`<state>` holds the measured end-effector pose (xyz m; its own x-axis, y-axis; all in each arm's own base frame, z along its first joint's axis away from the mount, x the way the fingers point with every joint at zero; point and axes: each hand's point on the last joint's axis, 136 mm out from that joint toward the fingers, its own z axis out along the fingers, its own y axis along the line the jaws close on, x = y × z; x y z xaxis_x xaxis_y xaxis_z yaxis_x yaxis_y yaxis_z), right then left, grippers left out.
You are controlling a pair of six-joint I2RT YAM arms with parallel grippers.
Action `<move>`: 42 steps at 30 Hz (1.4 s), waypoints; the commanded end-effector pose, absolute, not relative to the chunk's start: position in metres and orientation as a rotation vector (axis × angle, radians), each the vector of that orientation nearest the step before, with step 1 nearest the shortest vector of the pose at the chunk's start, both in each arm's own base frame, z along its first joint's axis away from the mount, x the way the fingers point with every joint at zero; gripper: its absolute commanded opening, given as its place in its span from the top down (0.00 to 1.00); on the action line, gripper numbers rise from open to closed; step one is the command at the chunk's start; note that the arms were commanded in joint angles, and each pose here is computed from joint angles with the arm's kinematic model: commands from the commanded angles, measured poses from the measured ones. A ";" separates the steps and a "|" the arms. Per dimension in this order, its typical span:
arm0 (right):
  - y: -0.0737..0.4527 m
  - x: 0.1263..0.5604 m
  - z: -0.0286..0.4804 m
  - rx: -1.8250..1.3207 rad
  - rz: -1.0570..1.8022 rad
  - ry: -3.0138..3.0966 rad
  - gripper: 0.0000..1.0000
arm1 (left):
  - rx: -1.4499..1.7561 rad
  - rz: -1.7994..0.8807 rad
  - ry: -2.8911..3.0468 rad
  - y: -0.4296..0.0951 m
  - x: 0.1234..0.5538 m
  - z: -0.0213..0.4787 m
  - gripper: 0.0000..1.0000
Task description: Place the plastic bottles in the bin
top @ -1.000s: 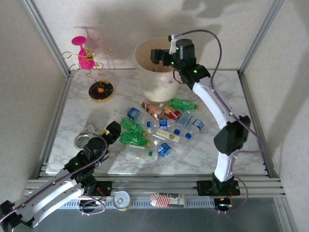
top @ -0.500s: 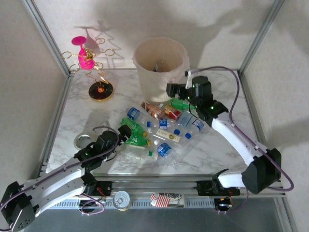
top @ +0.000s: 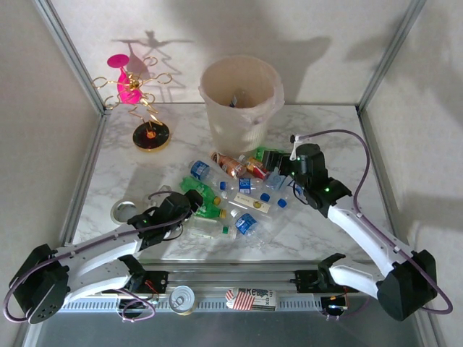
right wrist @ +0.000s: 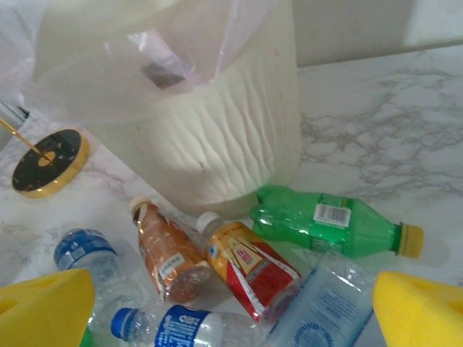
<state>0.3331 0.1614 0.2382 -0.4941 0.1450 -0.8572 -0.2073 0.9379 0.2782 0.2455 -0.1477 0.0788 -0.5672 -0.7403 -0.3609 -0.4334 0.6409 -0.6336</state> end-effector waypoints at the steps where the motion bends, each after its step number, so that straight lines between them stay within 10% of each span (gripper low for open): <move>1: 0.147 0.329 0.231 -0.013 0.352 2.049 0.01 | -1.018 -0.616 2.200 -0.140 0.246 0.080 0.02; 42: 0.128 0.302 0.219 0.024 0.347 2.064 0.01 | -1.133 -0.545 2.101 -0.142 0.274 0.036 0.24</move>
